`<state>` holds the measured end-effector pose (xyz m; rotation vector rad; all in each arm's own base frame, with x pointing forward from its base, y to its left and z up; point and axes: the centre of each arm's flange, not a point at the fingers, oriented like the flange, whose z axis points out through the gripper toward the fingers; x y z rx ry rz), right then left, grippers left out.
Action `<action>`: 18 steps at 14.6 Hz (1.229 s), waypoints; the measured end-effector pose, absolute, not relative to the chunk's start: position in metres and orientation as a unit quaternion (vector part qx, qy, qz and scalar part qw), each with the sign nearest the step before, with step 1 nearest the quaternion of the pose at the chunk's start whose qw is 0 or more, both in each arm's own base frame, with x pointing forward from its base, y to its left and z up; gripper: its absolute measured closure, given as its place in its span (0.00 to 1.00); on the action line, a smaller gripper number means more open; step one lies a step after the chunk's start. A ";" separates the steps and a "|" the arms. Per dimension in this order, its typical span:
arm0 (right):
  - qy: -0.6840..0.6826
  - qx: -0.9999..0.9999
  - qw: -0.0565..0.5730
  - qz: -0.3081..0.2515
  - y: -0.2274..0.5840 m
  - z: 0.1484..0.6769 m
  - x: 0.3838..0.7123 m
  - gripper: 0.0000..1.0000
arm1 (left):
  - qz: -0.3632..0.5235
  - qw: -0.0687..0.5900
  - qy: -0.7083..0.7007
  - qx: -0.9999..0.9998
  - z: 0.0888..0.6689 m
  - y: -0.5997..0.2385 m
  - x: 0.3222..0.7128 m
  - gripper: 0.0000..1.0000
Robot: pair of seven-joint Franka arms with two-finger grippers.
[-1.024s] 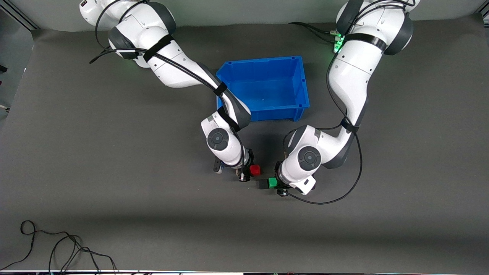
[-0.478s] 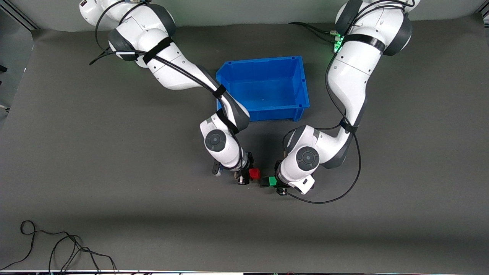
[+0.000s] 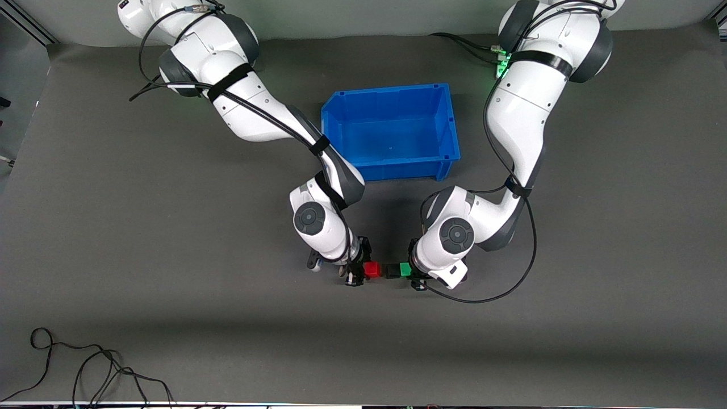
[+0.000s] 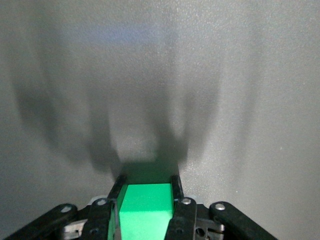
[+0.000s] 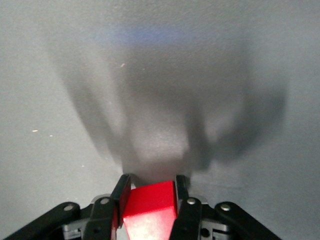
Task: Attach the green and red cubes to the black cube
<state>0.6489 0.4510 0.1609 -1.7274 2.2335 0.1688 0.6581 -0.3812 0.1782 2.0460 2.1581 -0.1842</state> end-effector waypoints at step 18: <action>0.767 -0.613 0.182 0.048 0.470 0.159 0.649 0.57 | -0.059 0.079 0.729 0.678 0.179 -0.377 0.661 0.60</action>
